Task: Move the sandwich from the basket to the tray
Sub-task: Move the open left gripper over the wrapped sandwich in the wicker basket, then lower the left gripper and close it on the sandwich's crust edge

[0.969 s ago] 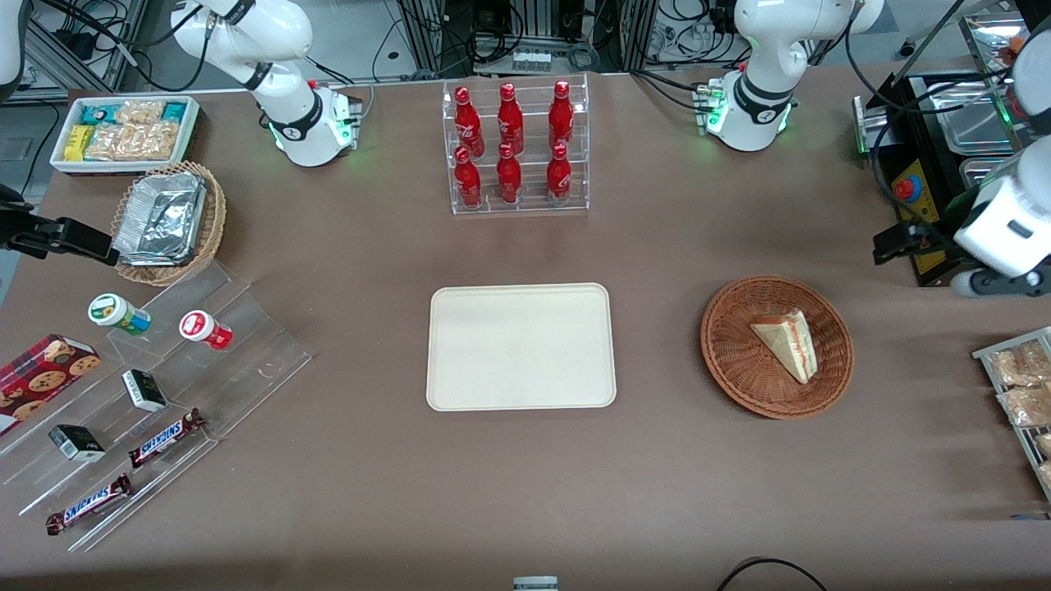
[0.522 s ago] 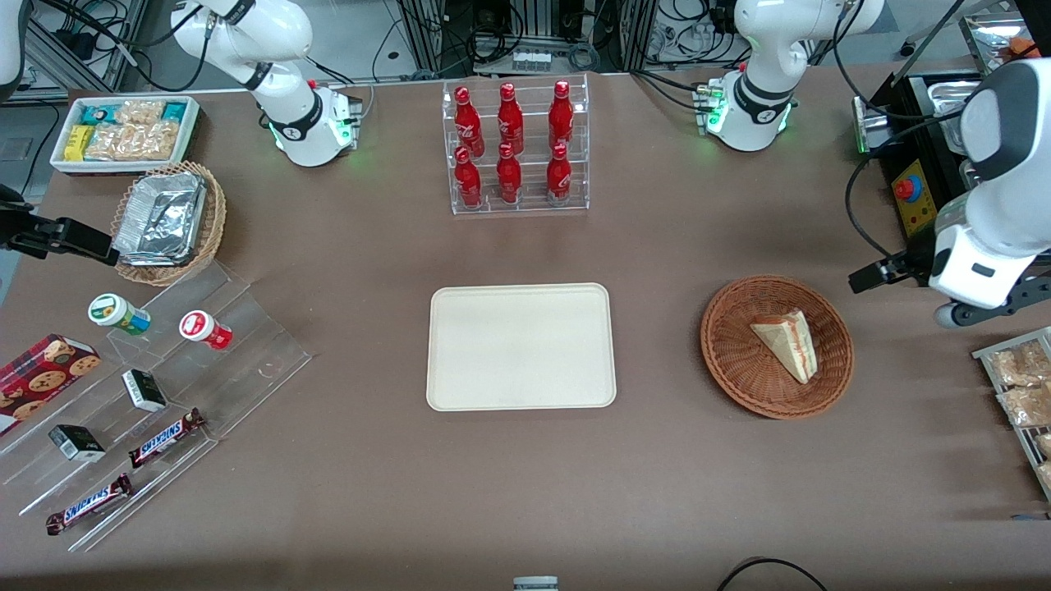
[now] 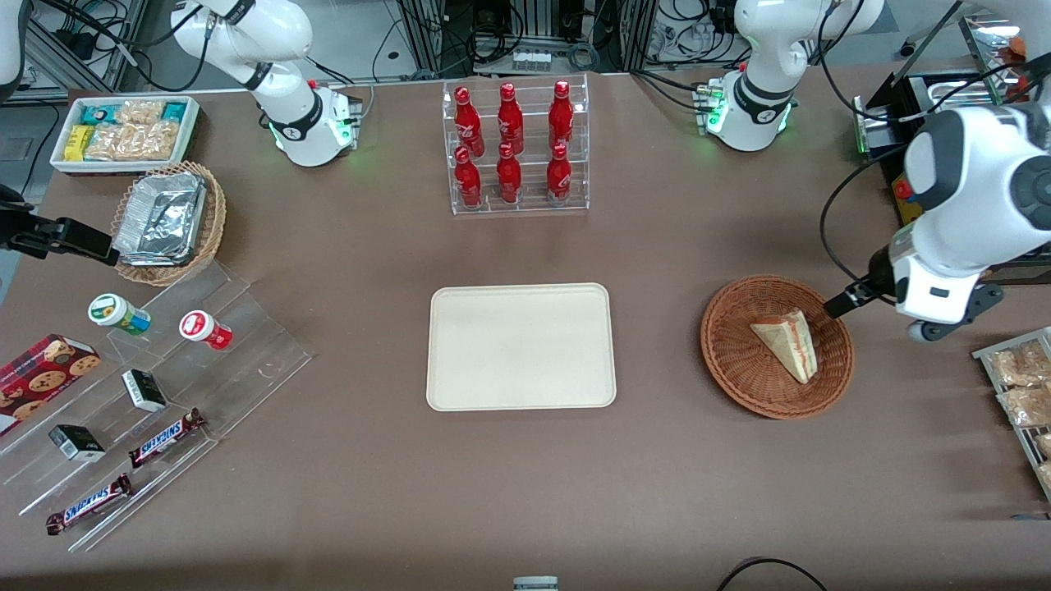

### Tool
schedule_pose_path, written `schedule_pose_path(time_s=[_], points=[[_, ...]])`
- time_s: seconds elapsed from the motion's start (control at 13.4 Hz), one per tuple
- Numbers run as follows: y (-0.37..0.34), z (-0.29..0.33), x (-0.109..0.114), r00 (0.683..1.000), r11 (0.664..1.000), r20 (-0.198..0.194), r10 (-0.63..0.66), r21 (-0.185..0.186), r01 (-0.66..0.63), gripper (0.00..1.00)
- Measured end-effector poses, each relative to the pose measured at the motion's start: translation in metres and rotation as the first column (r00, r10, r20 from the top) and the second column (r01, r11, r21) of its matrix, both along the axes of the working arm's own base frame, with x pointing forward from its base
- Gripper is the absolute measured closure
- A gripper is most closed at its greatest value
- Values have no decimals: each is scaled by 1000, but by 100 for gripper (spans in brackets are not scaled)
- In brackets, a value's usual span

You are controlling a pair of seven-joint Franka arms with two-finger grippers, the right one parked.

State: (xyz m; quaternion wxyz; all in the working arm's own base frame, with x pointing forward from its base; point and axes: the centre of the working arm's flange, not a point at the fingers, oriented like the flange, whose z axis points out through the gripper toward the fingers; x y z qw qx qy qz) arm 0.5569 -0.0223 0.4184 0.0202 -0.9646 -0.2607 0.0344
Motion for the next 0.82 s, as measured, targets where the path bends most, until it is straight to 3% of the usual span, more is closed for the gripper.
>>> schedule_pose_path(time_s=[0.37, 0.82], points=[[-16, -49, -14, 999, 1000, 46, -10, -5, 10, 0], [-17, -95, -16, 998, 999, 44, 44, -10, -43, 0]])
